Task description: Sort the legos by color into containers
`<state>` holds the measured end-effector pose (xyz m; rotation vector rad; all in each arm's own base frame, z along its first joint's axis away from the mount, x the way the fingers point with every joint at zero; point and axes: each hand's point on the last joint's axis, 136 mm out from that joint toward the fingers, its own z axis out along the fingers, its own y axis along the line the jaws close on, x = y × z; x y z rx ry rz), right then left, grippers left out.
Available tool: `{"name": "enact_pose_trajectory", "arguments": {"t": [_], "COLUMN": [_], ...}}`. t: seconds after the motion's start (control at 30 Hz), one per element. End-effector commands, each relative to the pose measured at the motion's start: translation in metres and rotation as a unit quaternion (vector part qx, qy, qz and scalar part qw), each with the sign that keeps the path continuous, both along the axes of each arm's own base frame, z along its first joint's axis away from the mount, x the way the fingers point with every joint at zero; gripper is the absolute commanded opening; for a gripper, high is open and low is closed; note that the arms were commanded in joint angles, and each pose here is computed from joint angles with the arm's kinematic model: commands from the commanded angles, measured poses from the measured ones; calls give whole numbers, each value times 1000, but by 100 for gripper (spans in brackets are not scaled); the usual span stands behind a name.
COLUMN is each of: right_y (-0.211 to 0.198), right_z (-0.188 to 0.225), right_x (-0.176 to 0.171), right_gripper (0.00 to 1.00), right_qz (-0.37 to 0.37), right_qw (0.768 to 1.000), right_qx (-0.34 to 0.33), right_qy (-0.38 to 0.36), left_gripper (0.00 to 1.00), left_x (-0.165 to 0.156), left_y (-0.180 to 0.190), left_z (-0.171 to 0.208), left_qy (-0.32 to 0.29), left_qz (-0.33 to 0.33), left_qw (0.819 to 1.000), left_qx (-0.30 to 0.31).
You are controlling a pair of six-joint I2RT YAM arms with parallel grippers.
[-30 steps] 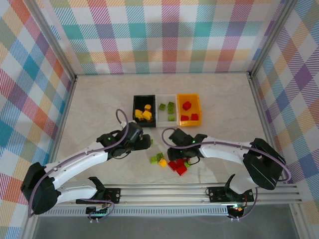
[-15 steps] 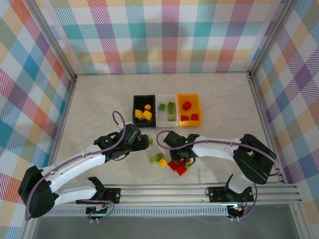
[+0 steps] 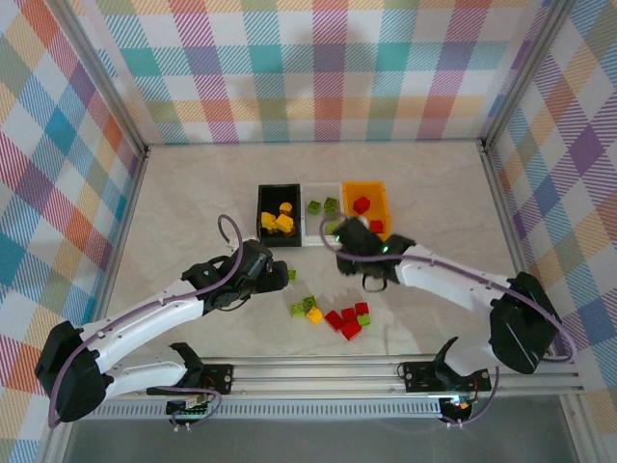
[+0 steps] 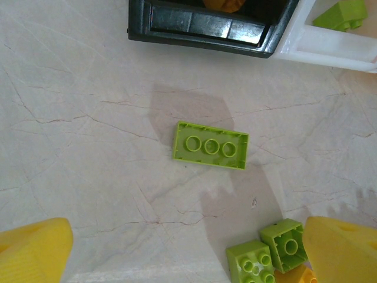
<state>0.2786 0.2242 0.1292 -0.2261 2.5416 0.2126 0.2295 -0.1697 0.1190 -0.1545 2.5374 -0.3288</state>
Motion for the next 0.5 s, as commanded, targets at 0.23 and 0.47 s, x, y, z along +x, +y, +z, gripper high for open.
{"name": "enact_pose_trajectory", "arguments": {"t": [0.23,0.47], "right_y": [-24,-26], "right_z": [17,2], "right_x": [128,175], "right_gripper": [27,64], "right_qz": [-93,-107], "right_qw": [995,994], "right_qx": [16,7], "right_qy": [-24,-10], "left_gripper": [100,100], "left_x": [0,1], "left_y": [-2,-2], "left_z": [-5,-10], "left_qy": [7,9], "left_qz": [-15,-20], "left_qw": [1000,999], "left_qx": [14,26]}}
